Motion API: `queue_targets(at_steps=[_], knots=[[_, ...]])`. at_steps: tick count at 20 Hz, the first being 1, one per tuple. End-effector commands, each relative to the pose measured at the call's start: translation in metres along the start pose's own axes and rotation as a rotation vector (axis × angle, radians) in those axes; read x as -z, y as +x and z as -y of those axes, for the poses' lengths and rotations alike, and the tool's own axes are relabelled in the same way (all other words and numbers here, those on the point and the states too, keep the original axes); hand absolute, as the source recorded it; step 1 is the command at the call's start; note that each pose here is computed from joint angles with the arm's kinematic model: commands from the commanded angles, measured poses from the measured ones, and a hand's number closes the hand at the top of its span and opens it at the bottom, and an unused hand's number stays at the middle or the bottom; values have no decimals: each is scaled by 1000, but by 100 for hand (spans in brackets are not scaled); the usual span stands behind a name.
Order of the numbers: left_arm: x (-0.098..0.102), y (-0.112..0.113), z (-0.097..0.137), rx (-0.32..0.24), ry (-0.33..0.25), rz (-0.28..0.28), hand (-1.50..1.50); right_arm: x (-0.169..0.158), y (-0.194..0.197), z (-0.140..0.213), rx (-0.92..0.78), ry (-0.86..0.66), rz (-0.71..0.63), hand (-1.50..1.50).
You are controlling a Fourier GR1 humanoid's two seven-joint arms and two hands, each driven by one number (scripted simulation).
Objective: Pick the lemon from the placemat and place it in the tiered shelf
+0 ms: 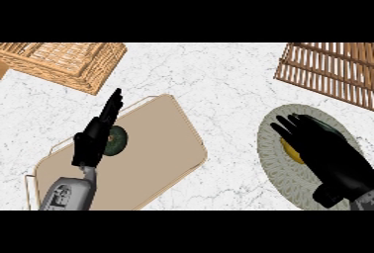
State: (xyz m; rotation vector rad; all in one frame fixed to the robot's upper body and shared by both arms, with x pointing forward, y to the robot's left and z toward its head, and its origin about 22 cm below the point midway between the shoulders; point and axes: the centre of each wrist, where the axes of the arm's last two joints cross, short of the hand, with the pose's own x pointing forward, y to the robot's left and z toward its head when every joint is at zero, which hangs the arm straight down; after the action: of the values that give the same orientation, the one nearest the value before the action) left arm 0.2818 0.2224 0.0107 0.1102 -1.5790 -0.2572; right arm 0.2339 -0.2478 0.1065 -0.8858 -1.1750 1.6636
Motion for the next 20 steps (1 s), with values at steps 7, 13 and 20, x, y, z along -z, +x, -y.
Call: queue_targets(at_steps=[7,13,20], knots=[[-2,-6,-8,-6,-1,-16,0,21,-17,-17,-18,-13,-20,-150],[8,-2,2,-13,-7,-12,0,25,5,-8,-21,2,-38,-150],[-9,4,17,2,-14,-4,0,24,-23,-47,-9,26,-31,-150]])
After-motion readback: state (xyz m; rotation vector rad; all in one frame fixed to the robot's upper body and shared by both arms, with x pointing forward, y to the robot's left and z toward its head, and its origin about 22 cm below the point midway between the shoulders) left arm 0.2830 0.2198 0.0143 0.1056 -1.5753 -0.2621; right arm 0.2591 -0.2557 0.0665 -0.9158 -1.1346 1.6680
